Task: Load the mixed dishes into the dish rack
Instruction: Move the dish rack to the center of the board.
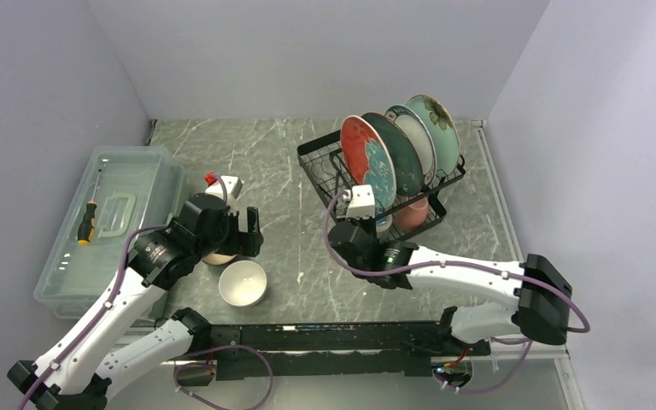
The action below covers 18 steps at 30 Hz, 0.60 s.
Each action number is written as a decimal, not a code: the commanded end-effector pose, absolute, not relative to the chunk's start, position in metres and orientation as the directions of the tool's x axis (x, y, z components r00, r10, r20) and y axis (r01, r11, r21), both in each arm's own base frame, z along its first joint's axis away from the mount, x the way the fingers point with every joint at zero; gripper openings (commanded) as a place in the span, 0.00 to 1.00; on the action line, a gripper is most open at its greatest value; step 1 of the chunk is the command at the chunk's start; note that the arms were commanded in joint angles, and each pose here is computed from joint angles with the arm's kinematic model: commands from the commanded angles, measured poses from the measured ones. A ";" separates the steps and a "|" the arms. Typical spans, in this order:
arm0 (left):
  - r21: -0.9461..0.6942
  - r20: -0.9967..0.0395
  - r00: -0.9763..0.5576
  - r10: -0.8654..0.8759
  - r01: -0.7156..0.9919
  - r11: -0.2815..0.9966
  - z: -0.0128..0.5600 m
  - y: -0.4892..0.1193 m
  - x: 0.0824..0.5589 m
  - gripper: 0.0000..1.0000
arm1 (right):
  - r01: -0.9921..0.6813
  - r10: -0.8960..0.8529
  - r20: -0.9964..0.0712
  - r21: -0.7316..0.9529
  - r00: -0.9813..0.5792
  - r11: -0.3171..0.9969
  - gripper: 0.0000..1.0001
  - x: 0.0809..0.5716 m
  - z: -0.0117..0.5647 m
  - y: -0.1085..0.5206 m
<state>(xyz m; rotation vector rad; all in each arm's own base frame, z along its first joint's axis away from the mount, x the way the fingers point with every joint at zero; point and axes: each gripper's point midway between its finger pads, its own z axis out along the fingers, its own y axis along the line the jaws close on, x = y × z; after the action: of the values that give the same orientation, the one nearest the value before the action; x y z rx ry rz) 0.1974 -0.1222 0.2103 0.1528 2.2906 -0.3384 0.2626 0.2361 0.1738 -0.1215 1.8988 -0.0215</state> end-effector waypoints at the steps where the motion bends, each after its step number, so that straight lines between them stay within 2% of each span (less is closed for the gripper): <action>1: -0.190 -0.753 -0.658 0.011 0.234 0.954 0.212 -0.126 0.201 0.99 | -0.061 0.038 -0.929 0.065 -0.369 0.996 0.00 0.244 0.175 0.221; 12: -0.192 -0.749 -0.663 0.015 0.239 0.952 0.210 -0.127 0.201 0.99 | 0.080 0.240 -0.885 0.227 -0.398 0.971 0.00 0.209 0.174 0.151; 18: -0.193 -0.748 -0.663 0.015 0.239 0.952 0.210 -0.127 0.201 0.99 | 0.200 0.266 -0.889 0.203 -0.374 0.959 0.00 0.202 0.174 0.113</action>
<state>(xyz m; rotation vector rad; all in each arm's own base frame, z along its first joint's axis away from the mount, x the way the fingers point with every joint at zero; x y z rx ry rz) 0.1971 -0.1222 0.2046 0.1562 2.3072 -0.3292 0.2057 0.1394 0.1716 0.1388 1.9854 0.0895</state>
